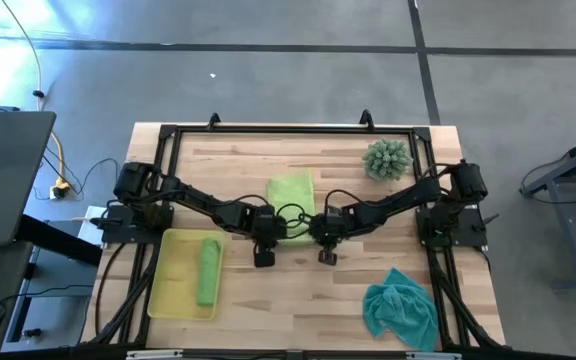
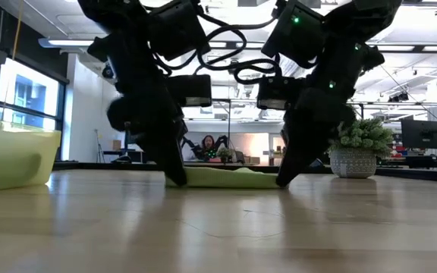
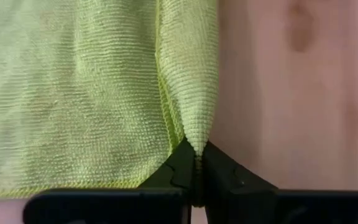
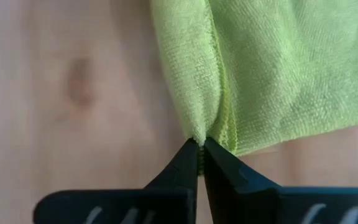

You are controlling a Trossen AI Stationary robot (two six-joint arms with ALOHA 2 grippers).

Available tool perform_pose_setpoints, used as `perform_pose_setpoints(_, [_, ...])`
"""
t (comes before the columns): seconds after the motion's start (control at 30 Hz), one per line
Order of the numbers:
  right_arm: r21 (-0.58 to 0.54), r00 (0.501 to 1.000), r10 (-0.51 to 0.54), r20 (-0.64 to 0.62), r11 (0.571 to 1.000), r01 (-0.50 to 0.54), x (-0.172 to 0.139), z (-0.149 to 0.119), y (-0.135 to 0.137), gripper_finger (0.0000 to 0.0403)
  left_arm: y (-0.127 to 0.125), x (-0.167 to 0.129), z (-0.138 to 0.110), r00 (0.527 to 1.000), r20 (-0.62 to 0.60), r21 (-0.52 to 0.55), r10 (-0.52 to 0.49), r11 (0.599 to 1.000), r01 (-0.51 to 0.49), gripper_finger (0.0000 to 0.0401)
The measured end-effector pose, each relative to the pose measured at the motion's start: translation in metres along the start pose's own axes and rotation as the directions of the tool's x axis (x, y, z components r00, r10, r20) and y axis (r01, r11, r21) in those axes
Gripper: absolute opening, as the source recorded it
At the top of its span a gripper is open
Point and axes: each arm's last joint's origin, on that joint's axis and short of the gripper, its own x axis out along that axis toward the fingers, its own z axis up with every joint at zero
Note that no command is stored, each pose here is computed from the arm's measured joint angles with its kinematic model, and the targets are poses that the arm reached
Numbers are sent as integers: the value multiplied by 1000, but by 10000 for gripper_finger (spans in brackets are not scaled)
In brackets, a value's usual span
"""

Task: Roll microfiber towels into tight, uniform cylinder then place into a basket
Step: Roll the light green microfiber towel

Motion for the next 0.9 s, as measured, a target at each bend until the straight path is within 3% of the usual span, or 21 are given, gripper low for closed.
perform_pose_setpoints(0.2, [92,965,261,5,961,-261,-8,8,-3,1,-6,-10,3,979,13,-37,-202,979,203,7])
perform_pose_setpoints(0.3, [125,938,345,25,930,-345,-9,13,-6,1,-8,-10,2,969,-3,-92,-247,965,245,7])
perform_pose_setpoints(0.6, [236,970,234,66,941,-243,-3,17,-22,0,-2,-7,-16,980,-3,-309,-198,932,187,7])
perform_pose_setpoints(0.9, [271,981,186,50,943,-193,13,14,-29,0,3,-10,-15,986,0,-359,-166,920,155,7])
